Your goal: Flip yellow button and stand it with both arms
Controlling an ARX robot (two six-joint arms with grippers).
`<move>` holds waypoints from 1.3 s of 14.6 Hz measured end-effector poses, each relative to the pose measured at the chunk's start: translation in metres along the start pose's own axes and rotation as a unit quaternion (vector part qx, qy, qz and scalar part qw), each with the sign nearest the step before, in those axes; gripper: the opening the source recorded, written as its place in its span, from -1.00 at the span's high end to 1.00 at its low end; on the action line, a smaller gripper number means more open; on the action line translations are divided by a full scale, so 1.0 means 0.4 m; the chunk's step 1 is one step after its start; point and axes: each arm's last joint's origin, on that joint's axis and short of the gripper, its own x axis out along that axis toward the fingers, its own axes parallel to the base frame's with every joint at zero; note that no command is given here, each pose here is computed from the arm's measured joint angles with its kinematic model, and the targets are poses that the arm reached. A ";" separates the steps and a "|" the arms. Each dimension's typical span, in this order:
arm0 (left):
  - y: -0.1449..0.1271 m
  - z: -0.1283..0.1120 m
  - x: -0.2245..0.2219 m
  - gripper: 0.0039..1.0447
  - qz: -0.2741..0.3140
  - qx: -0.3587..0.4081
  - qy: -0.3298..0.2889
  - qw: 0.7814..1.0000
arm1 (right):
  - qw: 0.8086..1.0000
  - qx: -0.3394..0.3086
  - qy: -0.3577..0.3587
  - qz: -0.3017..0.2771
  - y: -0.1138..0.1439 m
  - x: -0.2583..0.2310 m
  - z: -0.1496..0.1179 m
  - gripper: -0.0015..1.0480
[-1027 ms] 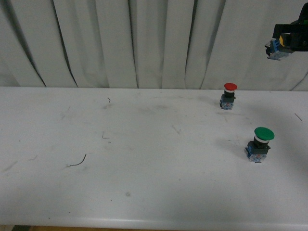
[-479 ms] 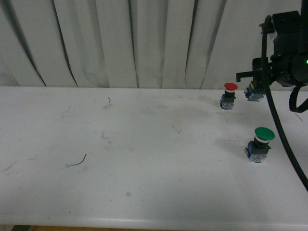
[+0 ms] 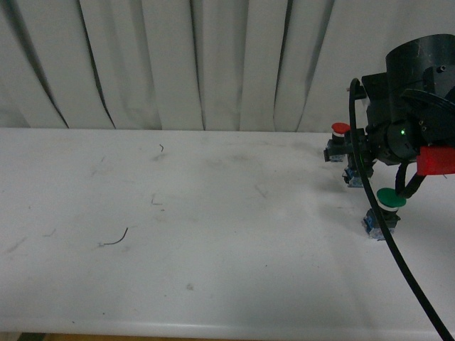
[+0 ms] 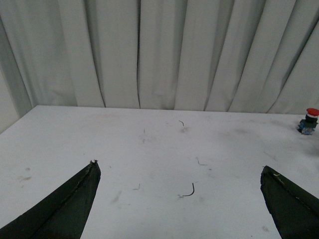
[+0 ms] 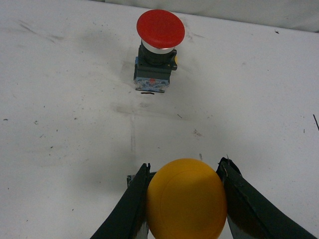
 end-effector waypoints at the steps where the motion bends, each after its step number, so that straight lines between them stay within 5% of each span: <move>1: 0.000 0.000 0.000 -0.88 0.000 0.000 0.000 1.000 | 1.000 -0.004 0.003 0.000 0.001 0.010 -0.003 0.31; 19: 0.000 0.000 0.000 -0.88 0.000 0.000 0.000 1.000 | 0.999 -0.025 0.025 -0.002 0.014 0.058 -0.013 0.27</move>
